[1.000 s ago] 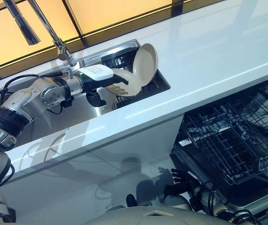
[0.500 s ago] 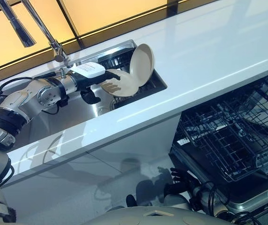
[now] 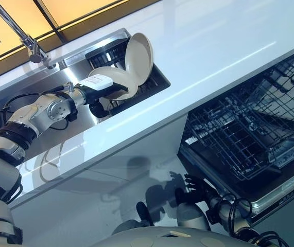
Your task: Pick up plates and place into dishwasher.
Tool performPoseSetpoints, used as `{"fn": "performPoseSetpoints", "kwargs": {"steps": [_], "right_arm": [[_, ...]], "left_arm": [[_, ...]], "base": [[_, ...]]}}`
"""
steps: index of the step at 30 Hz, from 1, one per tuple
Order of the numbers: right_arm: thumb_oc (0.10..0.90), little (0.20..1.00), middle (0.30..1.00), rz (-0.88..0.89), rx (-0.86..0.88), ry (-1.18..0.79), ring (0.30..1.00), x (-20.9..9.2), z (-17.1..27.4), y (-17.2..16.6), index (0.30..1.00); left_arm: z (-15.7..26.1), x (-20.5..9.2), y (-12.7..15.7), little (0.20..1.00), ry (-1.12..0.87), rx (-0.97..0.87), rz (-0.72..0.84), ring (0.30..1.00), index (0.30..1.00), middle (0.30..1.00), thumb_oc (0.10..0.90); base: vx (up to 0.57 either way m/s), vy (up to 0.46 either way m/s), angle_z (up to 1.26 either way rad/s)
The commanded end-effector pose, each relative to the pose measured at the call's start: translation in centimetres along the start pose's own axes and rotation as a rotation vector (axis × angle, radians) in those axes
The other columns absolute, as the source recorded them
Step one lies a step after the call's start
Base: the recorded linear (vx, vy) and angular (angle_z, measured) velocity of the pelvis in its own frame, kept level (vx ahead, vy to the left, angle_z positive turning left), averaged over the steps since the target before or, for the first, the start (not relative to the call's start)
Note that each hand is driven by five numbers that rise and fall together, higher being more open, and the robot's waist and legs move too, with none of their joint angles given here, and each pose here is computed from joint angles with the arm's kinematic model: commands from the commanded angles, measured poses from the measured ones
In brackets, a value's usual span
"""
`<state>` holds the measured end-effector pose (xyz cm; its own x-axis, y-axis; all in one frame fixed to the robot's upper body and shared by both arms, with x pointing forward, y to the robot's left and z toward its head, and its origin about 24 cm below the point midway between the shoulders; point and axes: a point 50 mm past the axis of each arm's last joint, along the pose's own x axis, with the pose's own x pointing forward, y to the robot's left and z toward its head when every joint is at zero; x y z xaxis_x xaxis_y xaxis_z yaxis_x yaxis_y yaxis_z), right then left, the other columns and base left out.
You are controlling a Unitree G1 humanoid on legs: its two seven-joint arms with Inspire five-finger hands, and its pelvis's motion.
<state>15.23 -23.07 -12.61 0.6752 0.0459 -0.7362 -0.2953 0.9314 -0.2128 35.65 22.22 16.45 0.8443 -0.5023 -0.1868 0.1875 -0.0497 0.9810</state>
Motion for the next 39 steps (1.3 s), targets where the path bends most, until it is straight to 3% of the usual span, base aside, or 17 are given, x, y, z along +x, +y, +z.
{"fn": "performPoseSetpoints", "kwargs": {"steps": [1,20,30,39], "right_arm": [[0.800,0.900,0.900,-0.051,-0.048,0.026,0.900,-1.0,-1.2,-2.3,0.900],[0.800,0.900,0.900,-0.048,-0.039,-0.007,0.900,-0.8,-0.5,-2.2,0.900],[0.800,0.900,0.900,-0.040,-0.026,0.028,0.900,-1.1,-1.5,-1.7,0.900],[0.800,0.900,0.900,-0.032,-0.014,0.064,0.900,-1.2,-2.2,-1.1,0.900]], "left_arm": [[-1.0,0.0,6.6,0.200,0.068,0.010,0.240,0.300,0.300,0.300,0.100],[-3.0,-1.0,6.8,0.200,0.186,0.068,0.238,0.300,0.300,0.300,0.100],[-2.8,-1.7,8.3,0.200,0.170,0.114,0.259,0.300,0.300,0.300,0.100],[-2.4,-3.7,11.5,0.200,0.142,0.147,0.421,0.300,0.300,0.300,0.100]], "base": [[-0.08,-0.001,-0.05],[-0.03,-0.005,-0.01],[0.00,-0.006,0.02],[0.00,-0.010,0.07]]}}
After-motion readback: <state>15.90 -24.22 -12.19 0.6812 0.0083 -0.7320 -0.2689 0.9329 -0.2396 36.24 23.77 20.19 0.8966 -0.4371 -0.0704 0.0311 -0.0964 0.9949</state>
